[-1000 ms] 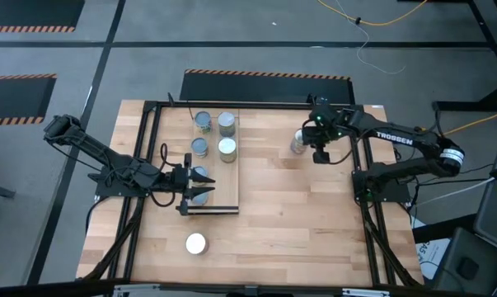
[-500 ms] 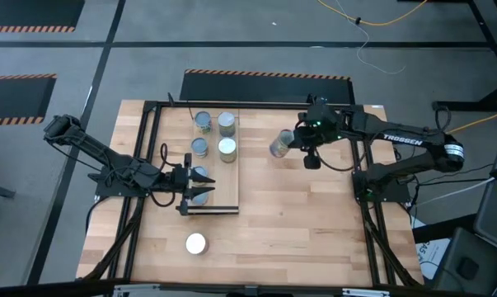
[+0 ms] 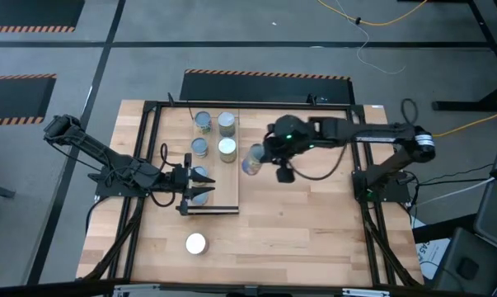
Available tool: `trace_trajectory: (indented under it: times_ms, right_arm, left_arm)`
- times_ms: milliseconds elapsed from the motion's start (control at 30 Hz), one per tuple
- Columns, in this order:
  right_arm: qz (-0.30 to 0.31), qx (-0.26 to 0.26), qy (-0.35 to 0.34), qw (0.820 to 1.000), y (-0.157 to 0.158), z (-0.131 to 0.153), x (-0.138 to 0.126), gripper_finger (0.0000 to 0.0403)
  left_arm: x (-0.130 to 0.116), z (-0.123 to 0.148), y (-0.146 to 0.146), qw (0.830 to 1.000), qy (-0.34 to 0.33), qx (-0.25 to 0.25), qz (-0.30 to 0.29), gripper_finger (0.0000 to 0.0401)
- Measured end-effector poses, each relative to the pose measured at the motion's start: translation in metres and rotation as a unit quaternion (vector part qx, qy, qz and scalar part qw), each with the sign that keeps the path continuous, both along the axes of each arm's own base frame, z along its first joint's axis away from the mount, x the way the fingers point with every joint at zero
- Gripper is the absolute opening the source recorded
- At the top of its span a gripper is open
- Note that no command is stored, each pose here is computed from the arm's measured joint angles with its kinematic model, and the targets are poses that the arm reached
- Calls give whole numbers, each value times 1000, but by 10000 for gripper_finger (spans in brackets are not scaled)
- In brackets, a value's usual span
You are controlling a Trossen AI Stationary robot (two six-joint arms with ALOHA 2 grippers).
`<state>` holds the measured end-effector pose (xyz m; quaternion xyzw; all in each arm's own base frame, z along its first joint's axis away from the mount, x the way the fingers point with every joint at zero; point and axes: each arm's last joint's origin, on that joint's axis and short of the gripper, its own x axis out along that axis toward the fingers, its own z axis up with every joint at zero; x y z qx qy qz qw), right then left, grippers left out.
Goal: Pick and place cans onto a shelf
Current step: Put the large canned peaches on the shelf
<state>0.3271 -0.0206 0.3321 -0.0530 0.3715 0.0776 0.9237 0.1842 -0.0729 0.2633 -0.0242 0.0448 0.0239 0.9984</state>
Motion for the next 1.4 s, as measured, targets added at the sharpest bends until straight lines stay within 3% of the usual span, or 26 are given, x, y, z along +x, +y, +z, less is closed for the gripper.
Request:
trace_trajectory:
  times_ms: [267,533,900,1400]
  right_arm:
    - [13,8,17,1000,12,-12,52,0]
    - [12,10,37,999,10,-42,84,0]
    - [19,3,41,999,10,-74,106,0]
    - [20,-4,39,999,9,-80,111,5]
  left_arm:
    - [0,0,0,1000,0,0,0,89]
    - [0,0,0,1000,1,0,-5,89]
    - [0,0,0,1000,2,0,-6,89]
    - [0,0,0,1000,3,0,-6,89]
